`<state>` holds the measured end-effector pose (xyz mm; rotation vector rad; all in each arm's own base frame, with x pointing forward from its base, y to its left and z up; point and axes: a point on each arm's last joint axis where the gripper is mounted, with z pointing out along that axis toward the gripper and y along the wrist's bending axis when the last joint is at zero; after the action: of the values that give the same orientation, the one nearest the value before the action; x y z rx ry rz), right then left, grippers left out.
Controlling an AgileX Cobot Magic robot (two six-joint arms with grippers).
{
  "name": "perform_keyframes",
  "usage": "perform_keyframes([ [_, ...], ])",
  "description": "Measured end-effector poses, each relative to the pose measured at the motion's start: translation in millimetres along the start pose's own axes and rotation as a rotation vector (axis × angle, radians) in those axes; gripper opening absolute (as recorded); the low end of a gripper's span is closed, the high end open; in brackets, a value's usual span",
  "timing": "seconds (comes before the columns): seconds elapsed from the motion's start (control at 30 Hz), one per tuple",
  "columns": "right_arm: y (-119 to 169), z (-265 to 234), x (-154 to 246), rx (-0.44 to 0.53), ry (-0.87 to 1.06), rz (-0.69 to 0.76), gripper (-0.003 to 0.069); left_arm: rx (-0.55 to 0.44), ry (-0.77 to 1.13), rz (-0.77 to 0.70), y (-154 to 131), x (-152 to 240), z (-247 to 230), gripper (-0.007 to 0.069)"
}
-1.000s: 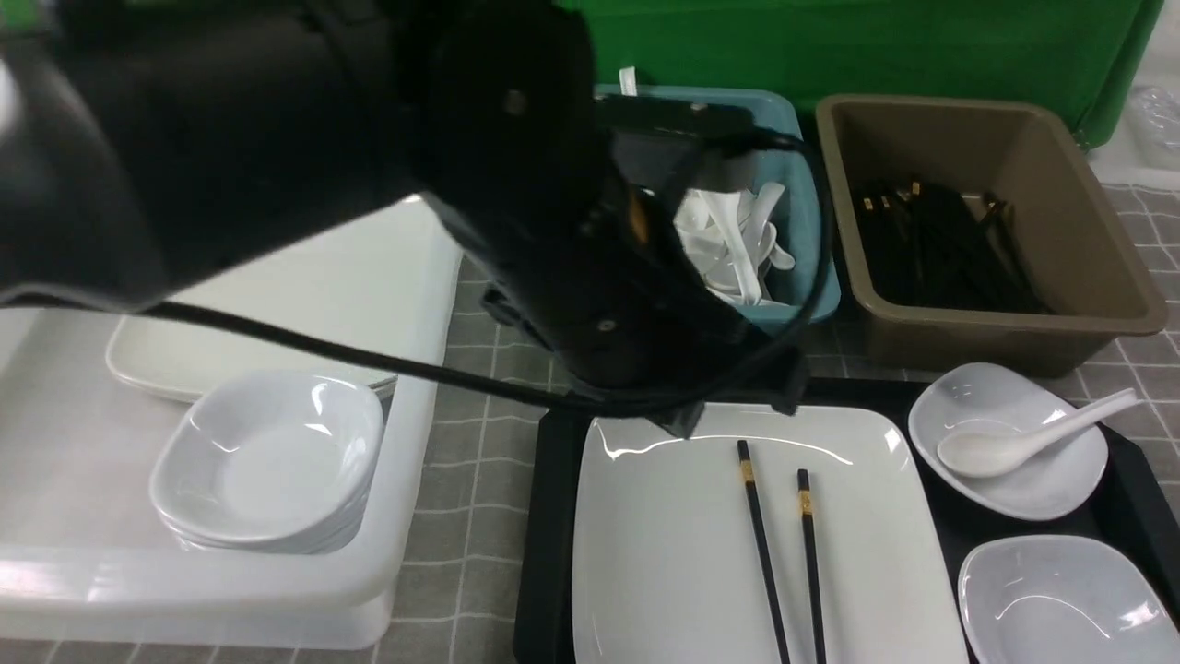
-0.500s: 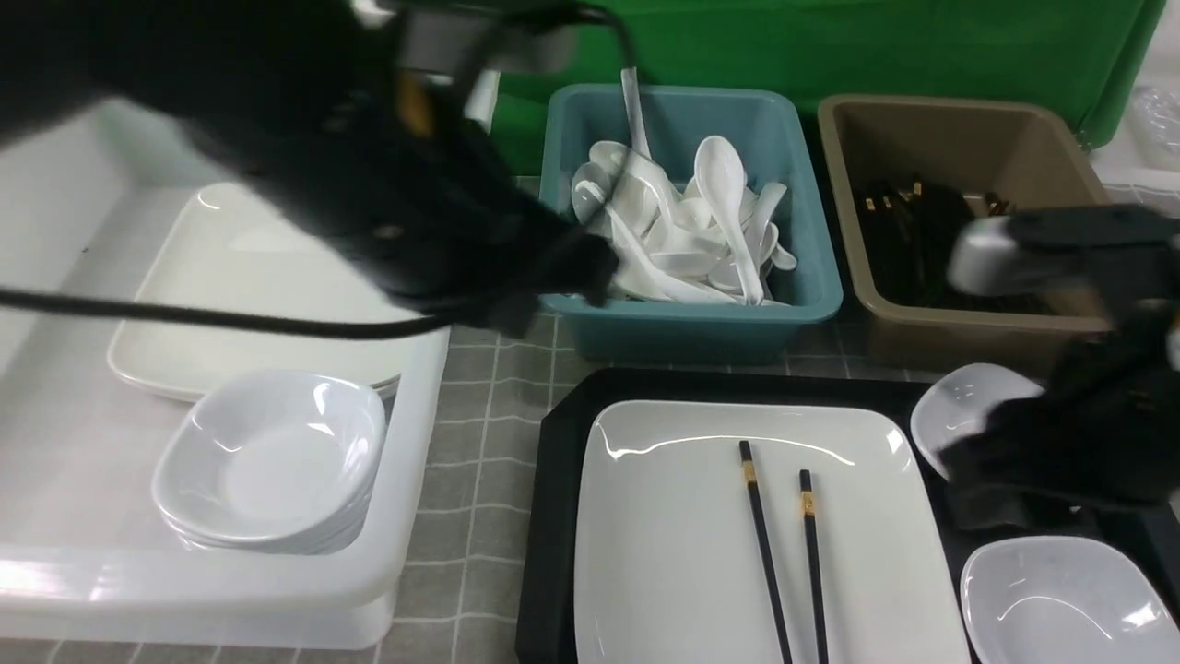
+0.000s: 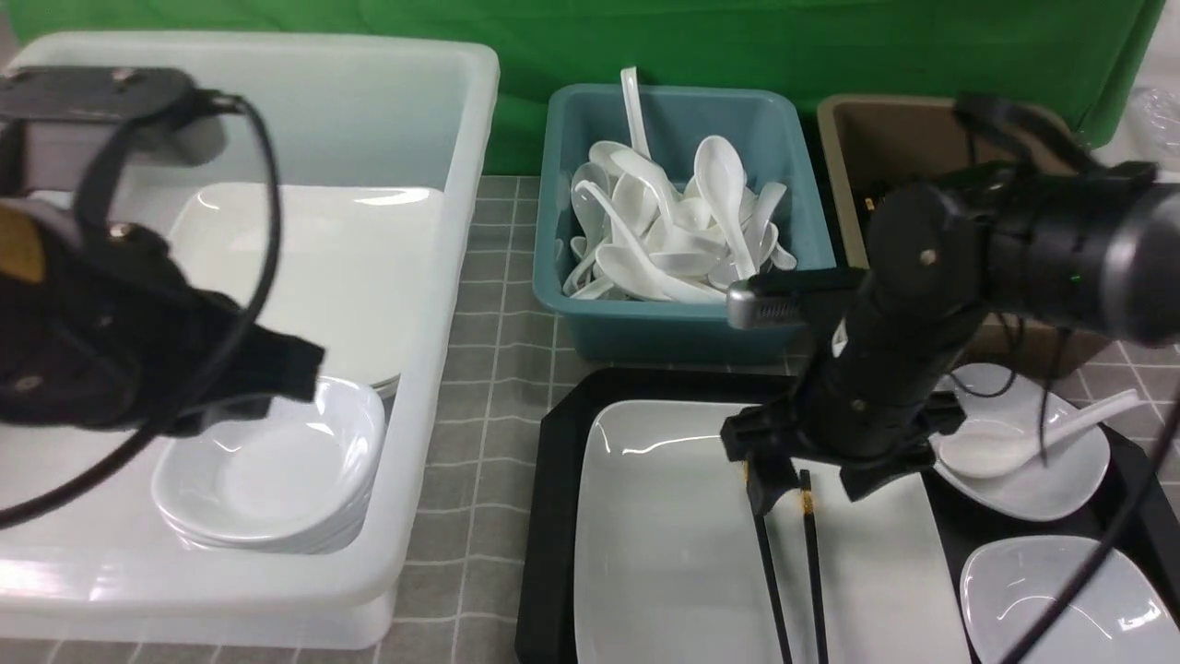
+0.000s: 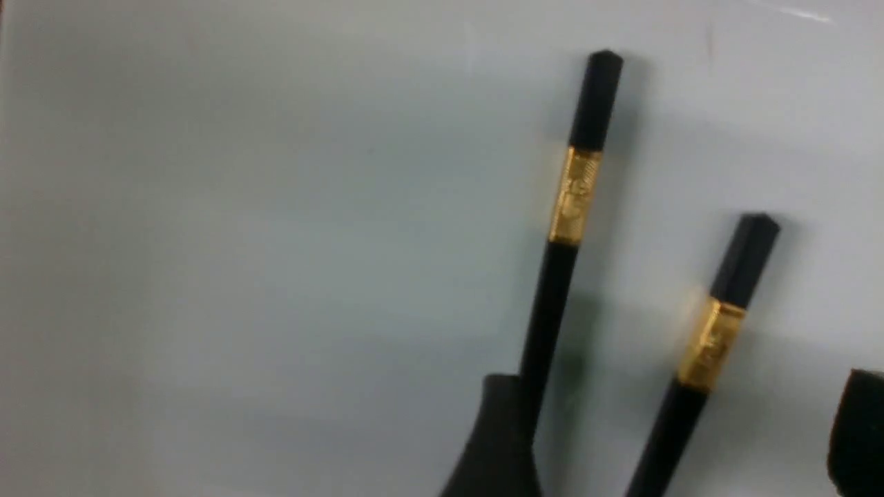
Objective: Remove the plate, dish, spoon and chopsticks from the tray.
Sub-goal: Use the right arm to grab a pair of chopsticks from the plate
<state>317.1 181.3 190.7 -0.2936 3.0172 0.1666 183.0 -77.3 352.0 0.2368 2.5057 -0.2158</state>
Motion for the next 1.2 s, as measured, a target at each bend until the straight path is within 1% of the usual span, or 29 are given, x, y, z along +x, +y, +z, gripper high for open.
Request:
perform_keyframes([
  [0.13,7.4,13.3,-0.4,0.003,0.015,-0.014,0.0615,-0.026,-0.048,-0.009,7.6,1.2,-9.2,0.0001],
  [0.3,9.7,19.3,-0.9,0.007,0.028,0.000,0.0615,-0.035,-0.053,-0.003,8.6,1.9,-9.6,0.0001],
  [0.47,9.4,20.8,-0.8,0.011,0.034,0.002,0.0582,-0.035,-0.054,-0.002,8.6,1.9,-9.4,0.0001],
  [0.6,8.6,24.2,-0.1,0.023,0.056,0.004,0.0521,-0.034,-0.061,-0.002,8.5,1.3,-9.4,0.0001],
  [0.67,8.4,23.7,-0.1,0.028,0.063,0.002,0.0456,-0.033,-0.061,-0.003,8.4,1.3,-9.4,0.0001],
  [0.7,8.3,23.7,0.2,0.029,0.066,0.002,0.0417,-0.032,-0.061,-0.003,8.3,1.3,-9.4,0.0001],
  [0.77,8.2,23.7,0.7,0.030,0.071,-0.003,0.0307,-0.031,-0.061,-0.004,8.3,1.3,-9.4,0.0001],
  [0.83,8.5,23.7,1.1,0.027,0.075,-0.005,0.0169,-0.031,-0.061,-0.004,8.3,1.3,-9.4,0.0001],
  [0.87,8.8,22.5,1.1,0.022,0.073,-0.004,0.0143,-0.031,-0.061,-0.004,8.3,1.3,-9.4,0.0001],
  [0.97,9.5,19.9,1.3,0.014,0.068,-0.006,0.0158,-0.031,-0.061,-0.004,8.3,1.3,-9.4,0.0001],
  [1.07,9.8,15.5,1.5,0.009,0.056,-0.020,0.0158,-0.031,-0.061,-0.004,8.3,1.3,-9.4,0.0001],
  [1.2,10.9,-2.9,1.4,-0.010,0.001,-0.061,0.0158,-0.030,-0.062,-0.004,8.2,1.2,-9.4,0.0001],
])
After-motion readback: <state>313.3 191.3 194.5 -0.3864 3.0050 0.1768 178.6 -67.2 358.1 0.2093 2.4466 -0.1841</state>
